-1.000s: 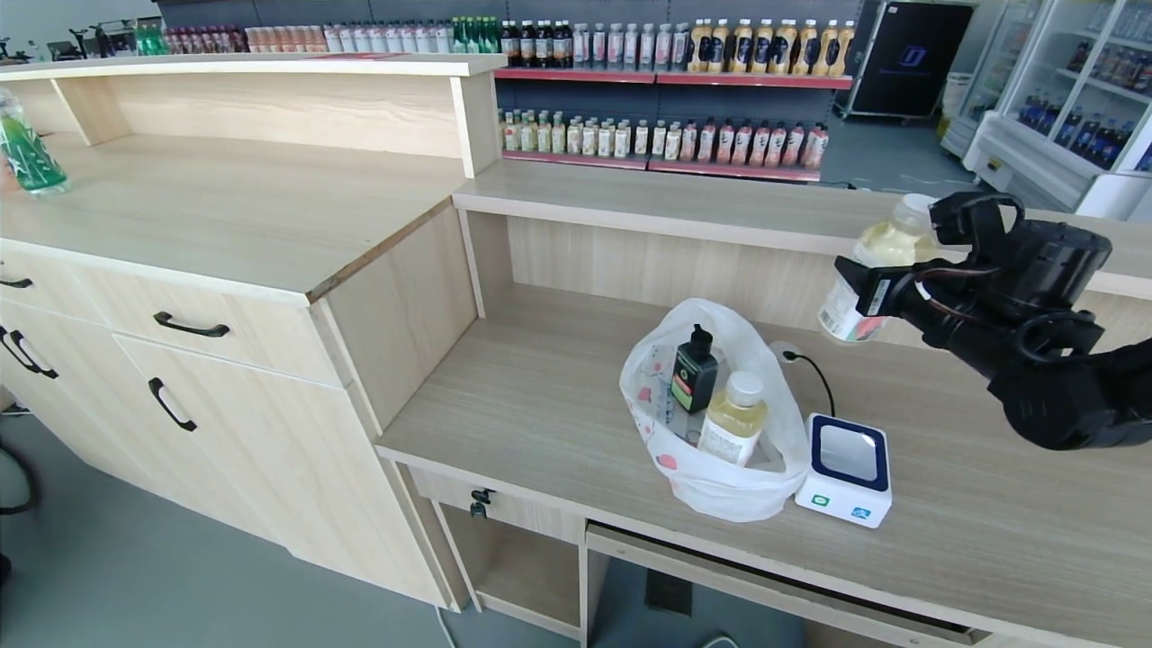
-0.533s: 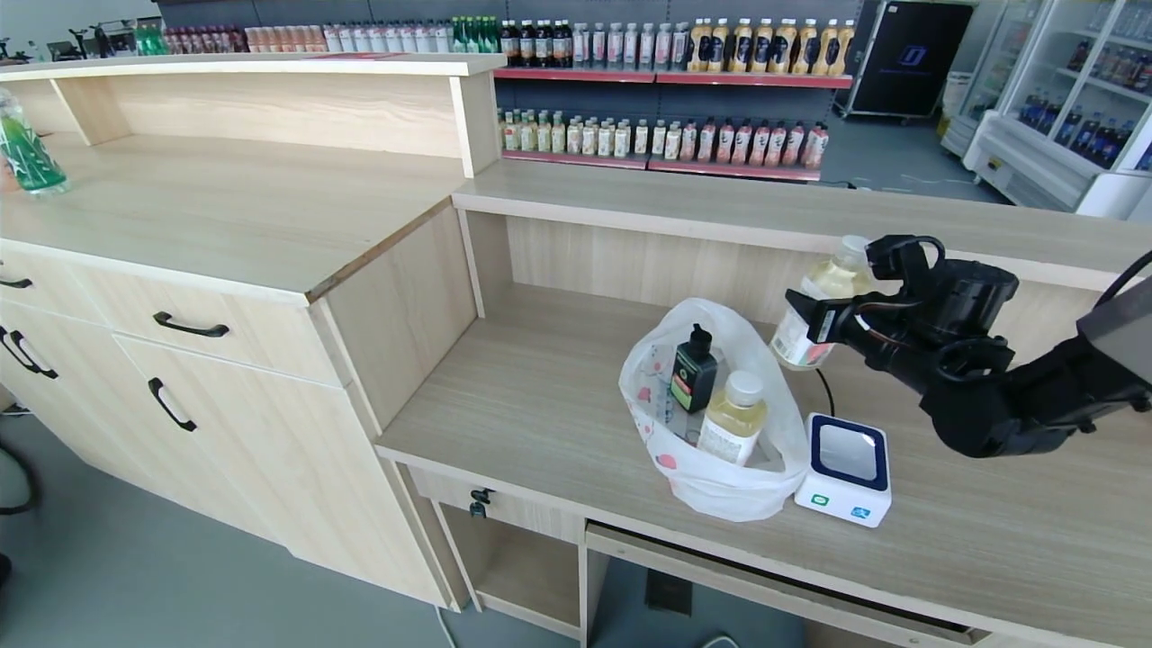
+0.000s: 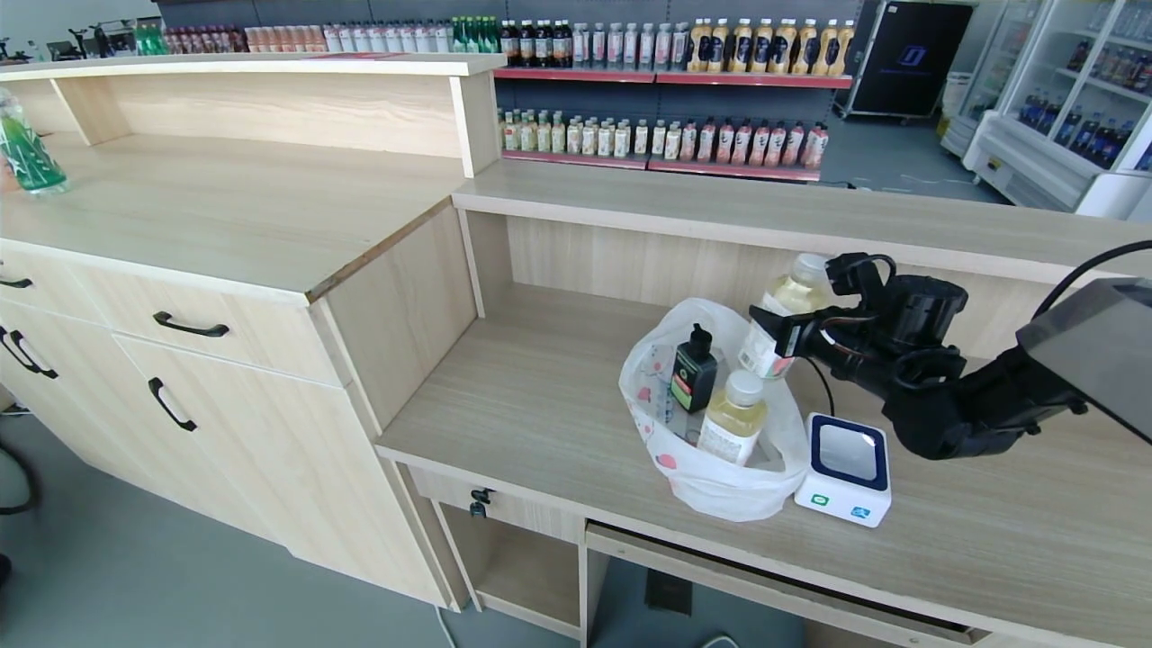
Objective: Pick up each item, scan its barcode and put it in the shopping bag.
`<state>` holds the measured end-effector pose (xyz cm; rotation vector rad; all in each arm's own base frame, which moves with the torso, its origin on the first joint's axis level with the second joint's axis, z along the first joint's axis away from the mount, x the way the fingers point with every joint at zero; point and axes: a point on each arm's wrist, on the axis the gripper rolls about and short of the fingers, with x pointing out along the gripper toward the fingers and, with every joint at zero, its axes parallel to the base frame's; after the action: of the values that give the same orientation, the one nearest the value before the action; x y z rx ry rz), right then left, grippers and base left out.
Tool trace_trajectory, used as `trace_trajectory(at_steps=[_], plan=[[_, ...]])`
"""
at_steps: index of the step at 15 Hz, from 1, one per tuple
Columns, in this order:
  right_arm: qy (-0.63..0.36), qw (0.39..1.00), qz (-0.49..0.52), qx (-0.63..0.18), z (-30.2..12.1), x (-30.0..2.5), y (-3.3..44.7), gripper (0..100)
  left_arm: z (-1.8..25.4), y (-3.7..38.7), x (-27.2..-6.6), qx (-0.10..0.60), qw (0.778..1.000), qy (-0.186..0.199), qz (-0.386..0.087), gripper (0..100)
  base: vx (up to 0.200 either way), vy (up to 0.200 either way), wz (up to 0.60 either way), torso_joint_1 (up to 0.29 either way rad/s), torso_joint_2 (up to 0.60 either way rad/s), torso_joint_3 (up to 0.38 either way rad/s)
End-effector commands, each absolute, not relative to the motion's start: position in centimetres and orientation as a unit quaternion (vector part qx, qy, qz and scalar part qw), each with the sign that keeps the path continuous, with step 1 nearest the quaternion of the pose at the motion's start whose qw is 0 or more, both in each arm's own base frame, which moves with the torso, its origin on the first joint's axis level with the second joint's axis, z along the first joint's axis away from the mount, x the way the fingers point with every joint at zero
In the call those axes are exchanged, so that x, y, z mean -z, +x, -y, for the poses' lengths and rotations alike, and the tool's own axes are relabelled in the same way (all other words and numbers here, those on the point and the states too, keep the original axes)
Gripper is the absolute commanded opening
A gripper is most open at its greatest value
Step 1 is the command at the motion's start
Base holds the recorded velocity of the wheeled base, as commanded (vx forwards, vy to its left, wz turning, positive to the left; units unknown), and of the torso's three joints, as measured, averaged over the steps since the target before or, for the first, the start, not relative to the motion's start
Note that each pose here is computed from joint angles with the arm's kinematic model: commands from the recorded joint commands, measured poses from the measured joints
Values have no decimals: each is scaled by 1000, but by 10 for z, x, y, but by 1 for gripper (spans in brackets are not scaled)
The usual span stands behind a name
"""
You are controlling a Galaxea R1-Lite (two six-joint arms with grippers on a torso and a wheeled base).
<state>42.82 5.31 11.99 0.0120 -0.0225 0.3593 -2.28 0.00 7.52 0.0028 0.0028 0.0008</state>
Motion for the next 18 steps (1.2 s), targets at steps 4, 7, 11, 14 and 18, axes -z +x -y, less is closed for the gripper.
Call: trace_trajectory(at_steps=[4, 7, 11, 14, 18], plan=[[7, 982, 2, -187, -57, -103, 442, 0, 0, -23, -75, -1, 1000, 2, -2, 100, 0, 0, 0, 0, 0, 0], [7, 980, -1, -199, -60, -96, 447, 0, 0, -23, -75, -1, 1000, 2, -2, 100, 0, 0, 0, 0, 0, 0], [1, 980, -3, -197, -59, -85, 455, 0, 0, -23, -75, -1, 1000, 2, -2, 100, 0, 0, 0, 0, 0, 0], [-11, 981, -5, -195, -57, -76, 460, 0, 0, -23, -75, -1, 1000, 2, -2, 100, 0, 0, 0, 0, 0, 0], [-18, 981, -5, -195, -58, -68, 466, 0, 0, -23, -75, -1, 1000, 2, -2, 100, 0, 0, 0, 0, 0, 0]])
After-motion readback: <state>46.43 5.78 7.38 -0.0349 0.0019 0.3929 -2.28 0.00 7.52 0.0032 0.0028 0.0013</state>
